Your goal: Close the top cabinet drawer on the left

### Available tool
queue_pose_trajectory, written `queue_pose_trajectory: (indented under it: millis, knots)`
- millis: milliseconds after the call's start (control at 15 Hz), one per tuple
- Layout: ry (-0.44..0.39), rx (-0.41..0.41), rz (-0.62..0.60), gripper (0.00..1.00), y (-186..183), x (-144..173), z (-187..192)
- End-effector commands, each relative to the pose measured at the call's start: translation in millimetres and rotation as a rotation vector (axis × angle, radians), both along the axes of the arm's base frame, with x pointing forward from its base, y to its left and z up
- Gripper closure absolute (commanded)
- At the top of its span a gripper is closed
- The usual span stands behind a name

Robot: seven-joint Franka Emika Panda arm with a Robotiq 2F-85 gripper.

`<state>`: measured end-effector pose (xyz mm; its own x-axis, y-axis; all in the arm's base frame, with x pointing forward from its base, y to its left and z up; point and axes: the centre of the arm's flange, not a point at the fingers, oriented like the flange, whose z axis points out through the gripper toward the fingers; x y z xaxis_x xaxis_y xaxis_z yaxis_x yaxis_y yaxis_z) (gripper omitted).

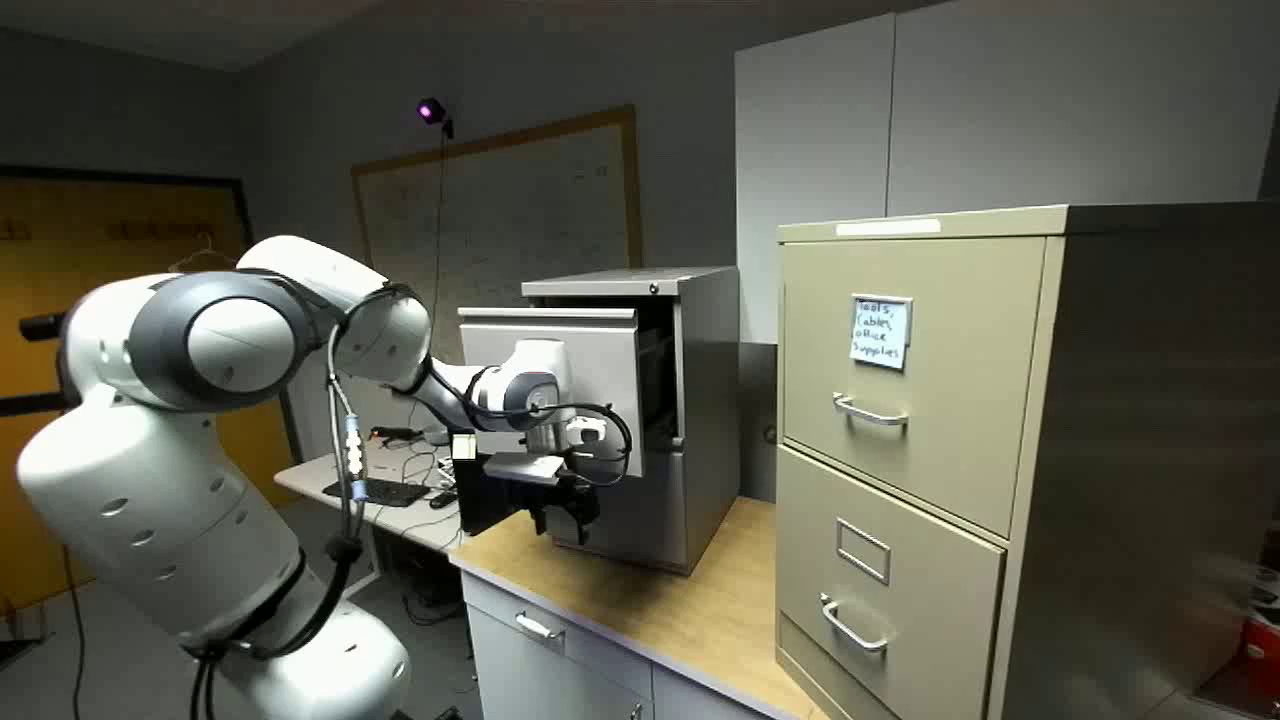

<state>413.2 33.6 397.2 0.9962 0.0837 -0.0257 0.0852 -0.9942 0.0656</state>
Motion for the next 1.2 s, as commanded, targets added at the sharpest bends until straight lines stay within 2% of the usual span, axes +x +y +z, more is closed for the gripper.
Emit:
queue_pose_trajectory:
  millis: [0,533,1067,1133]
  knots:
    - [0.0,0.0,0.0,0.0,0,0,0]
    - [-0.019,-0.014,0.0,0.0,-1,2,2]
    - [-0.187,-0.035,0.002,0.01,4,-1,53]
    - [-0.213,-0.041,-0.001,0.26,5,-3,61]
